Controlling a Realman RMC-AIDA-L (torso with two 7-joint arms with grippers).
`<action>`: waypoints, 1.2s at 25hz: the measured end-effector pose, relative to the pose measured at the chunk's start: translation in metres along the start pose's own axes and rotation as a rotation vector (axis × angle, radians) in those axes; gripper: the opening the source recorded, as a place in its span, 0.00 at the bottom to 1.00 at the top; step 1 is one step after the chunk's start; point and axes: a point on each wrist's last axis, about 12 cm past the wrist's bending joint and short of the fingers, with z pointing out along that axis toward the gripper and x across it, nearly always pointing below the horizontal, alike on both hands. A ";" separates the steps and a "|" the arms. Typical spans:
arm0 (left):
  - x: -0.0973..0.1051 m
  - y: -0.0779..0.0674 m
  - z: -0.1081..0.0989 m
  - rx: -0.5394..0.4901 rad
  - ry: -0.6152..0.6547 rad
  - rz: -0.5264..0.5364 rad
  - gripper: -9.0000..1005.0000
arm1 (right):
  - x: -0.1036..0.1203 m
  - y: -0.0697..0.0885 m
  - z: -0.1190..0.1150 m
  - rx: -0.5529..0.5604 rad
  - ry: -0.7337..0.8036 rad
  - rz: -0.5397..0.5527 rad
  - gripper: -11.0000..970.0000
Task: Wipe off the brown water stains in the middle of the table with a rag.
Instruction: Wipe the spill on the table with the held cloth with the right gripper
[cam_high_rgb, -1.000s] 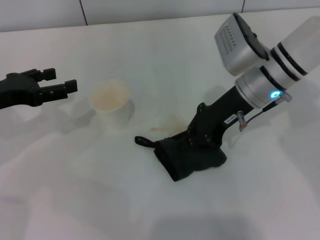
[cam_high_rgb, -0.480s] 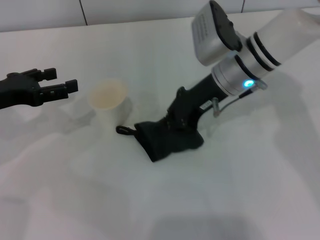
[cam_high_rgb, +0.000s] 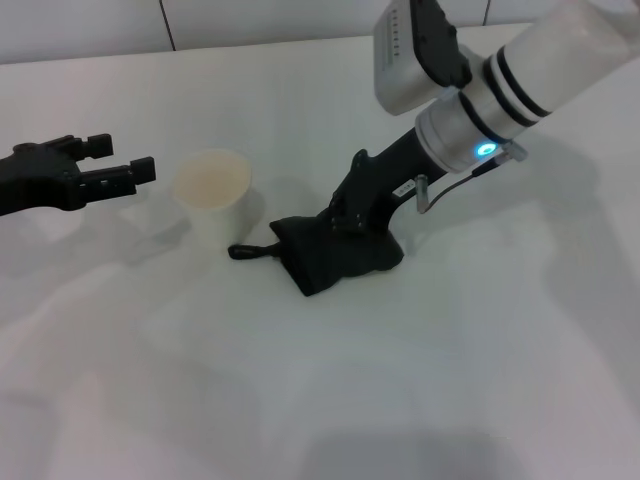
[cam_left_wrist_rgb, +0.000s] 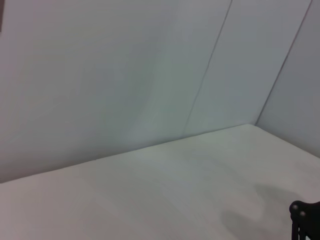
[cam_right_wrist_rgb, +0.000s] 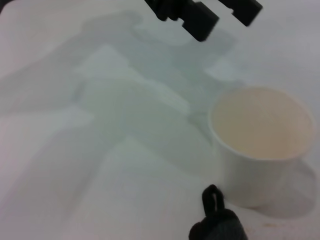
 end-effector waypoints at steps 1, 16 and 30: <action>0.000 0.000 0.000 0.000 0.000 0.000 0.86 | 0.001 -0.001 -0.001 0.004 0.003 0.002 0.05; -0.001 0.000 0.000 -0.001 -0.001 0.001 0.86 | 0.031 0.003 -0.023 -0.051 0.113 0.065 0.05; -0.001 0.001 -0.001 -0.005 0.000 -0.004 0.86 | 0.024 0.020 -0.024 -0.193 0.026 0.003 0.05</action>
